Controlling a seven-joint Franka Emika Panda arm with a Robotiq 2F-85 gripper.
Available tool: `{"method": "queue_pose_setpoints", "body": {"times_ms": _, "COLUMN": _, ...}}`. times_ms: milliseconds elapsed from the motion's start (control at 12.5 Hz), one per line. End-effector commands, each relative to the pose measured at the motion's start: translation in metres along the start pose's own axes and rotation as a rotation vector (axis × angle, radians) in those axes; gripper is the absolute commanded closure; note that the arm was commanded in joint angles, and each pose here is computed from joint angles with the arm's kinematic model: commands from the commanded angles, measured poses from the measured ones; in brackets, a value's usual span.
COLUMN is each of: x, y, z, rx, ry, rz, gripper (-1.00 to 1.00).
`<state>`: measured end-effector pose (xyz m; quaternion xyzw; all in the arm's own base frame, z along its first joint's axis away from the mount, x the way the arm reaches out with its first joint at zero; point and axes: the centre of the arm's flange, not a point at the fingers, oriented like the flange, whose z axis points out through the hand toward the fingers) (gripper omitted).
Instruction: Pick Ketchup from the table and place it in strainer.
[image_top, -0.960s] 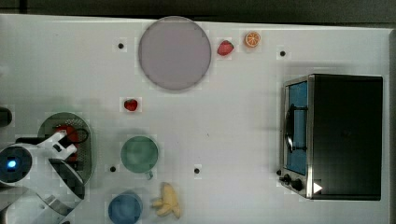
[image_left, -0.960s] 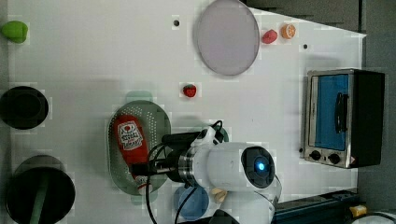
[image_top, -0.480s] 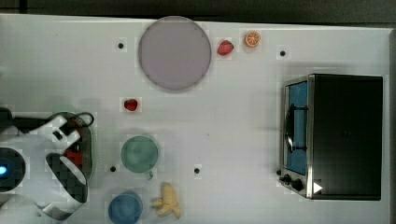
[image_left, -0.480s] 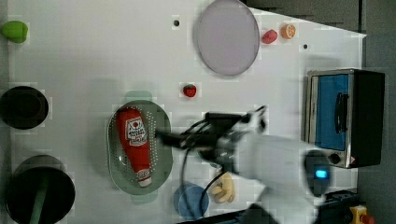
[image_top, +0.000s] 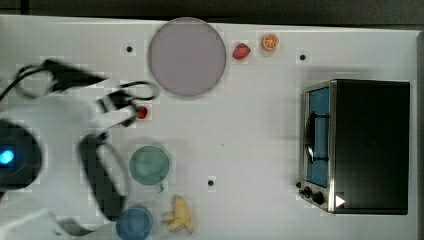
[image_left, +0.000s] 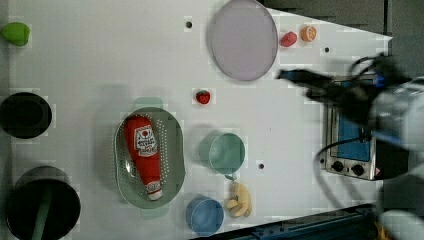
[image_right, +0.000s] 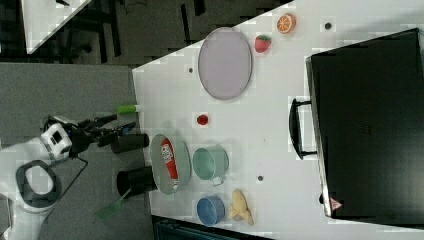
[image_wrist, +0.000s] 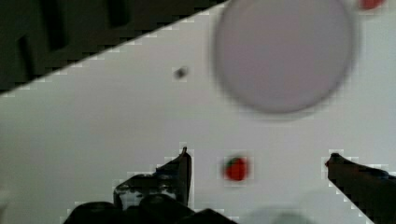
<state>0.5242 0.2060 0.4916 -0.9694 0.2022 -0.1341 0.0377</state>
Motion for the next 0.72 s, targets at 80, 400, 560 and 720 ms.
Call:
{"method": "queue_pose_setpoints", "body": {"times_ms": 80, "x": 0.075, "y": 0.104, "z": -0.016, "rx": -0.138, "ry": -0.084, "rz": 0.23, "gripper": -1.0}}
{"method": "queue_pose_setpoints", "body": {"times_ms": 400, "x": 0.117, "y": 0.17, "z": -0.068, "rx": -0.171, "ry": -0.146, "rz": 0.317, "gripper": -1.0}}
{"method": "queue_pose_setpoints", "body": {"times_ms": 560, "x": 0.126, "y": 0.19, "z": -0.08, "rx": -0.171, "ry": -0.172, "rz": 0.356, "gripper": -1.0}}
{"method": "queue_pose_setpoints", "body": {"times_ms": 720, "x": 0.125, "y": 0.201, "z": -0.083, "rx": -0.198, "ry": -0.207, "rz": 0.406, "gripper": -1.0}}
